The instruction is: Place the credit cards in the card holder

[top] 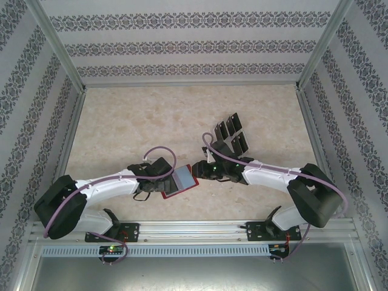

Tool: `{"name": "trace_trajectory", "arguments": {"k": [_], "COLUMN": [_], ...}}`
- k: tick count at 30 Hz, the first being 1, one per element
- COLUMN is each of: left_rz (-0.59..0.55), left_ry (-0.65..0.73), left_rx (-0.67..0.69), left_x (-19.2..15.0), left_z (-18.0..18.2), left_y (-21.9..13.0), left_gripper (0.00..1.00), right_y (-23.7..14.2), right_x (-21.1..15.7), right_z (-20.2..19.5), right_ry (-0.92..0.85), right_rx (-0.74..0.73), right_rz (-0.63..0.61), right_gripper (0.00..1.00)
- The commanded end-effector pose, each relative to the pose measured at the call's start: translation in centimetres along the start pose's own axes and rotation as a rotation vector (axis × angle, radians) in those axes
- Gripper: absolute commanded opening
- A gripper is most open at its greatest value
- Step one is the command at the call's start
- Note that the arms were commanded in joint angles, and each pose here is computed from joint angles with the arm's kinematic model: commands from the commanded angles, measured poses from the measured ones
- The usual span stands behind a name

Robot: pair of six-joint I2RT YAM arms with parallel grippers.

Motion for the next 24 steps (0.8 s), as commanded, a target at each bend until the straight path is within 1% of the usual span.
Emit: {"name": "trace_trajectory", "arguments": {"k": [1, 10, 14, 21, 24], "left_rz": [-0.007, -0.015, -0.033, -0.079, -0.095], "left_ry": [0.022, 0.063, 0.070, 0.020, -0.002], "left_rx": [0.060, 0.046, 0.015, -0.053, -0.059], "left_x": [0.3, 2.1, 2.9, 3.6, 3.7], "left_z": [0.9, 0.1, -0.5, -0.7, -0.3], "left_y": [0.9, 1.3, 0.3, -2.0, -2.6], "left_gripper": [1.00, 1.00, 1.00, 1.00, 1.00], "right_y": [0.6, 1.7, 2.0, 2.6, 2.8], "right_x": [0.5, 0.7, 0.8, 1.1, 1.2], "right_z": [0.5, -1.2, -1.5, -1.4, -1.3], "right_ry": [-0.013, -0.002, -0.004, -0.010, -0.014], "right_rx": [-0.008, -0.085, -0.099, -0.104, -0.103], "right_rz": [-0.012, -0.021, -0.018, -0.009, -0.002], "right_gripper": [0.37, 0.37, 0.37, 0.37, 0.38]}}
Point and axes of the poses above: each hand's point on the last joint's axis, 136 mm out from that joint toward the fingers, its own y axis out along the fingers, its own z axis along the line the jaws close on, x = y × z, the point moved 1 cm from there along -y, back along the fingers, and after that the axes turned 6 degrees about -y, right-handed, at the moved point
